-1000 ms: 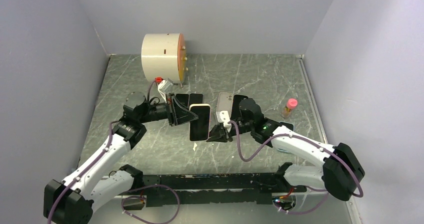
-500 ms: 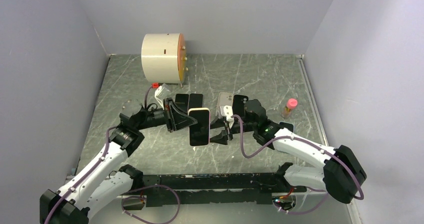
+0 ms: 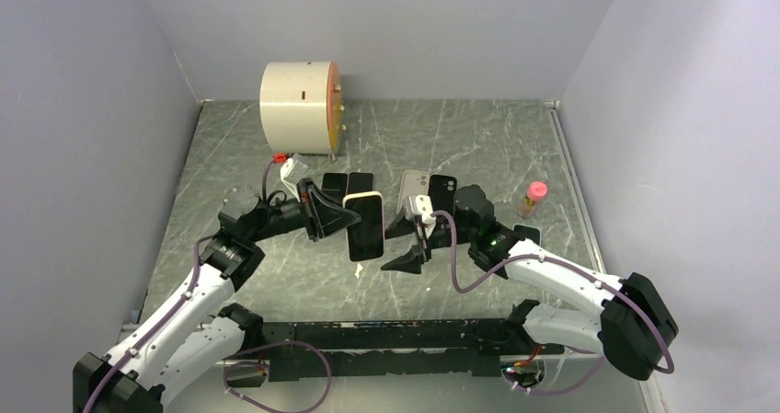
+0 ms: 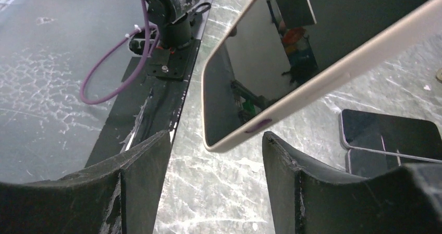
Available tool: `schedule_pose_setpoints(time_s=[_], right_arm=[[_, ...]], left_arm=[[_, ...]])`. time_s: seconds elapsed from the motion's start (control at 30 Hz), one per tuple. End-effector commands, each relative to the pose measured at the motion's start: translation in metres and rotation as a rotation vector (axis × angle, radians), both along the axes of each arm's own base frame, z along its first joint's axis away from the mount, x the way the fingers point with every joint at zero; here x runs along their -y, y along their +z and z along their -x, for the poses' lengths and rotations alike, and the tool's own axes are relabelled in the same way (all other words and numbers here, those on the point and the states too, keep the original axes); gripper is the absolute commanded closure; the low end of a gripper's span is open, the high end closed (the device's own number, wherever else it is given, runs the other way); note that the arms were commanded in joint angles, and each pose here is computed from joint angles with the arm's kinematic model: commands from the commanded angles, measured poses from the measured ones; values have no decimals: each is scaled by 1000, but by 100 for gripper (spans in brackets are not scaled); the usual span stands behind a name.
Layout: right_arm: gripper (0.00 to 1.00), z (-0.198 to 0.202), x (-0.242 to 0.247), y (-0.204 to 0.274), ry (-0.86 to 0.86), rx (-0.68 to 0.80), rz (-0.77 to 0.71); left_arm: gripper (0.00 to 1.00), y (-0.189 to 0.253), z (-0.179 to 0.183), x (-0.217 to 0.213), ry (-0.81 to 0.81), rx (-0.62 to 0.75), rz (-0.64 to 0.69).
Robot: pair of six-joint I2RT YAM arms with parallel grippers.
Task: Take the phone out of the phone case
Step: Remove the phone case from the phone.
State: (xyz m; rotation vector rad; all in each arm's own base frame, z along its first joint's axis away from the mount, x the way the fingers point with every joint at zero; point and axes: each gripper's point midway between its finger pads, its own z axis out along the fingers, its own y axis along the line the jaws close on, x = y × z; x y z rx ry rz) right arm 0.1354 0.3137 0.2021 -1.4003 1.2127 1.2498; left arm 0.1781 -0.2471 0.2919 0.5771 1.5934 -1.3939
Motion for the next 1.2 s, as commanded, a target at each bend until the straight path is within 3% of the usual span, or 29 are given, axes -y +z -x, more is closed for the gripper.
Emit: schedule_pose_setpoints(time_s=[0.0,0.3,0.7,0.87,1.17], right_arm=[[33,6,-5,26,47,31,-86],[47,2,-9,15,57,20,-56],[91,-1,-5,-5,61,102,-10],[98,-6,-3,-3,48,185,-8],[99,-24,-7,-13,42,299,60]], left_arm=[[98,24,-1,2,-9,95,63],[97,26,-2,2,-5,86,71],[97,25,-9,6,-7,13,66],[98,22,-16,12,-24,-24,77],[98,22,-34,18,-56,-73,106]])
